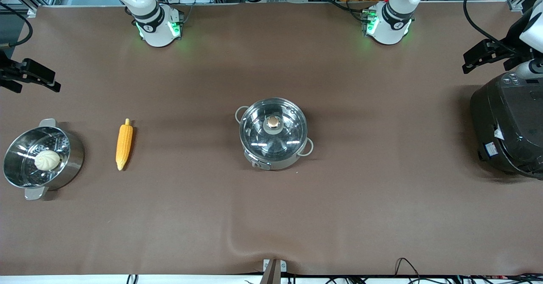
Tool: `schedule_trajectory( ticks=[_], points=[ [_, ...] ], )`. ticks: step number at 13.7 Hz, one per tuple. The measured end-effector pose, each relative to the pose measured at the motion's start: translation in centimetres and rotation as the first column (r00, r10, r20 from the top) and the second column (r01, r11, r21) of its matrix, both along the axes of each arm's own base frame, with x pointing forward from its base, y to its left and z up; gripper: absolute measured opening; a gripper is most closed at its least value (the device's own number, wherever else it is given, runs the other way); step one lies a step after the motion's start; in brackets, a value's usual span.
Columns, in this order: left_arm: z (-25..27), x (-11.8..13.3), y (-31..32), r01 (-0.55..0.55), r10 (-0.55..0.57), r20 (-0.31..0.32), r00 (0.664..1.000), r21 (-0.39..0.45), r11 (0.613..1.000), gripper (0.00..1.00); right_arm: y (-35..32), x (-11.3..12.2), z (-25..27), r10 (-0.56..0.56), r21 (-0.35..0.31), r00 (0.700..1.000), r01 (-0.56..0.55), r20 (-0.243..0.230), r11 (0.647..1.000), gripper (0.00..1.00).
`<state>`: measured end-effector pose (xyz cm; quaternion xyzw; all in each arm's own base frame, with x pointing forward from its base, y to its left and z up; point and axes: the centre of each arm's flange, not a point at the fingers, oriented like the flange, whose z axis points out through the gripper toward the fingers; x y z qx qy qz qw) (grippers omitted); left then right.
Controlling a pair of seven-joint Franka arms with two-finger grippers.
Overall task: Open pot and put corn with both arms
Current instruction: 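Move the left gripper toward the glass lid while the right gripper approaches the corn, then grasp the lid knob with the left gripper while the right gripper grasps the corn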
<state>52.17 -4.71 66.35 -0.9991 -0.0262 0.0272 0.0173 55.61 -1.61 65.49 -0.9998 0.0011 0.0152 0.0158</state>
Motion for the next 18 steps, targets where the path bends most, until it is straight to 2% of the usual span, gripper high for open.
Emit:
schedule_trajectory(
  ticks=[9, 12, 15, 18],
  points=[
    [-0.7, 0.2, -1.8, 0.031, -0.031, -0.019, 0.999, 0.000, 1.000, 1.00, -0.1, 0.0, -0.3, -0.005, 0.009, 1.000, 0.005, -0.014, 1.000, 1.00],
    [-2.8, -0.1, -10.0, -0.016, 0.017, -0.043, 0.999, 0.016, 1.000, 1.00, -0.1, 1.3, -3.8, -0.007, 0.009, 1.000, 0.008, -0.028, 1.000, 1.00],
    [-5.3, -0.9, -20.0, -0.058, 0.058, -0.027, 0.998, 0.007, 0.998, 1.00, -0.1, 3.2, -9.6, -0.012, 0.008, 1.000, 0.012, -0.009, 1.000, 1.00],
    [-8.5, -1.4, -27.0, -0.100, 0.100, -0.030, 0.995, -0.015, 0.995, 1.00, -0.5, 3.9, -16.9, -0.025, 0.004, 0.999, 0.025, 0.036, 1.000, 1.00]
  ],
)
